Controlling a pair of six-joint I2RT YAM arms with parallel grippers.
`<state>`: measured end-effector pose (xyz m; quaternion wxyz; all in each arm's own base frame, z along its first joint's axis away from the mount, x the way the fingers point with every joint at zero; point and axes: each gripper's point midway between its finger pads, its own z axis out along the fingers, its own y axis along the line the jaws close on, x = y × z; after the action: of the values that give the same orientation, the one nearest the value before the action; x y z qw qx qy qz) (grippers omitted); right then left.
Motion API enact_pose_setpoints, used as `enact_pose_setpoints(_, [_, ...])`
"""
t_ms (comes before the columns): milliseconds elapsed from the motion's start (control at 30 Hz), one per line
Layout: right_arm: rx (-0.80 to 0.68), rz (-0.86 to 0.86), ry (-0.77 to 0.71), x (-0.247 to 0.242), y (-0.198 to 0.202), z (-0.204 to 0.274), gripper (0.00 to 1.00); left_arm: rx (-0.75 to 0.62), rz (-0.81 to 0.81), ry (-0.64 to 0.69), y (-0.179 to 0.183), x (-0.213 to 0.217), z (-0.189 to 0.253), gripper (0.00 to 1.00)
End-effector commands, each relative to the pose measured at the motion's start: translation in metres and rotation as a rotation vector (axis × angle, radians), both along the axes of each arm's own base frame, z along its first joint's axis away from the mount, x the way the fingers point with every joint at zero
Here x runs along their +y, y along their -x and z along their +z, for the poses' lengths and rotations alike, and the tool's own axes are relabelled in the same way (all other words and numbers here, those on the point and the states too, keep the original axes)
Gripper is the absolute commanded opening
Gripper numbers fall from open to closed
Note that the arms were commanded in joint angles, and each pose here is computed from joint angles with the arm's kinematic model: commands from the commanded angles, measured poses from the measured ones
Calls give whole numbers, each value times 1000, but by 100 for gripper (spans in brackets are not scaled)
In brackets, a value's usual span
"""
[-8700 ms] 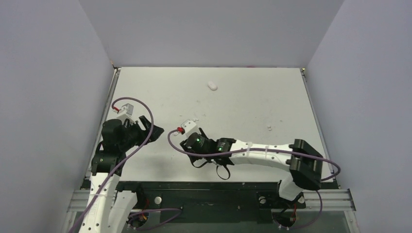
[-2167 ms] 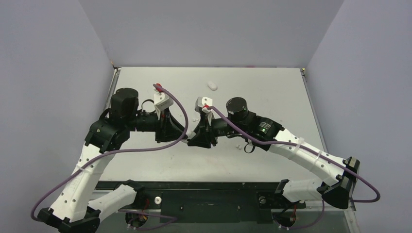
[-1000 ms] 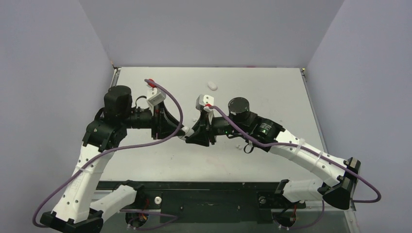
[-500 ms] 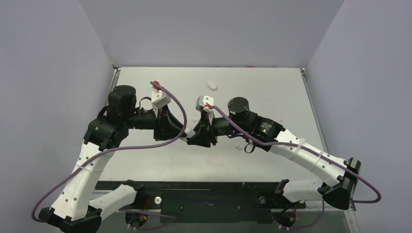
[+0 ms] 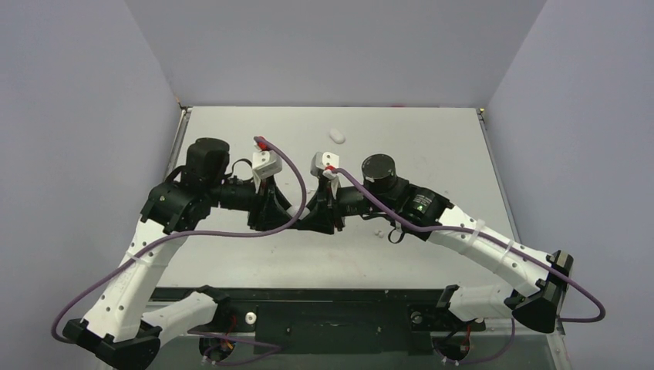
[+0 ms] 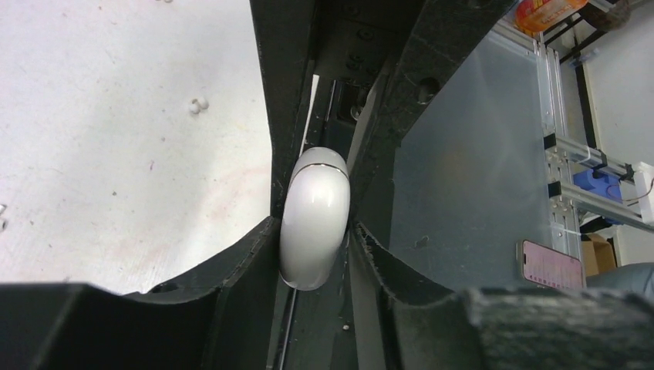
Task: Insert the wireless bluetooth earbuds into the charging case
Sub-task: Open the charging case.
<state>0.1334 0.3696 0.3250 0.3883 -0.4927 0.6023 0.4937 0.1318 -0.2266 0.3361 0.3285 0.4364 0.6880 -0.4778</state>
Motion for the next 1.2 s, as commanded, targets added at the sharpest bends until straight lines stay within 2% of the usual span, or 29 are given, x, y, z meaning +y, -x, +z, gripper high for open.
enact_pose_setpoints(0, [-99, -13, -125, 4, -6, 47, 0, -34, -33, 10, 8, 1, 11, 24])
enact_pose_setpoints(33, [-100, -13, -127, 4, -6, 47, 0, -38, -32, 10, 8, 1, 11, 8])
enact_pose_setpoints(100, [-98, -13, -123, 4, -6, 46, 0, -37, -48, 20, 10, 1, 13, 0])
enact_pose_setpoints(267, [-83, -25, -89, 6, -10, 36, 0, -43, -53, 30, 10, 0, 17, 0])
enact_pose_setpoints(300, [-79, -28, -77, 7, -12, 33, 4, -49, -53, 31, 10, -1, 18, 0])
enact_pose_setpoints(333, [-75, -32, -69, 8, -13, 31, 16, -56, -55, 29, 10, -1, 18, 0])
enact_pose_setpoints(367, [-75, -31, -64, 8, -13, 30, 23, -74, -62, 26, 10, 0, 19, 0])
enact_pose_setpoints(400, [-74, -31, -60, 8, -14, 29, 34, -90, -69, 16, 12, -1, 17, 0])
enact_pose_setpoints(467, [-78, -25, -59, 9, -13, 30, 44, -123, -88, -5, 15, 0, 15, 0])
enact_pose_setpoints(767, [-82, 12, -30, 16, -14, 27, 50, -168, -158, -59, 25, 0, 10, 0])
enact_pose_setpoints(867, [-92, 34, -34, 19, -12, 30, 48, -166, -173, -80, 27, 1, 7, 0])
enact_pose_setpoints(933, [-102, 53, -39, 21, -9, 33, 43, -163, -181, -91, 28, 0, 5, 0])
enact_pose_setpoints(1033, [-104, 78, -40, 24, -5, 34, 21, -162, -186, -90, 28, -1, 6, 0])
enact_pose_setpoints(1067, [-102, 79, -39, 24, -6, 33, 16, -164, -185, -90, 28, -1, 6, 0])
enact_pose_setpoints(1100, [-100, 81, -39, 23, -5, 33, 3, -165, -181, -92, 27, -1, 6, 0])
enact_pose_setpoints(1167, [-96, 77, -35, 21, -5, 30, 0, -171, -172, -93, 26, 0, 6, 0])
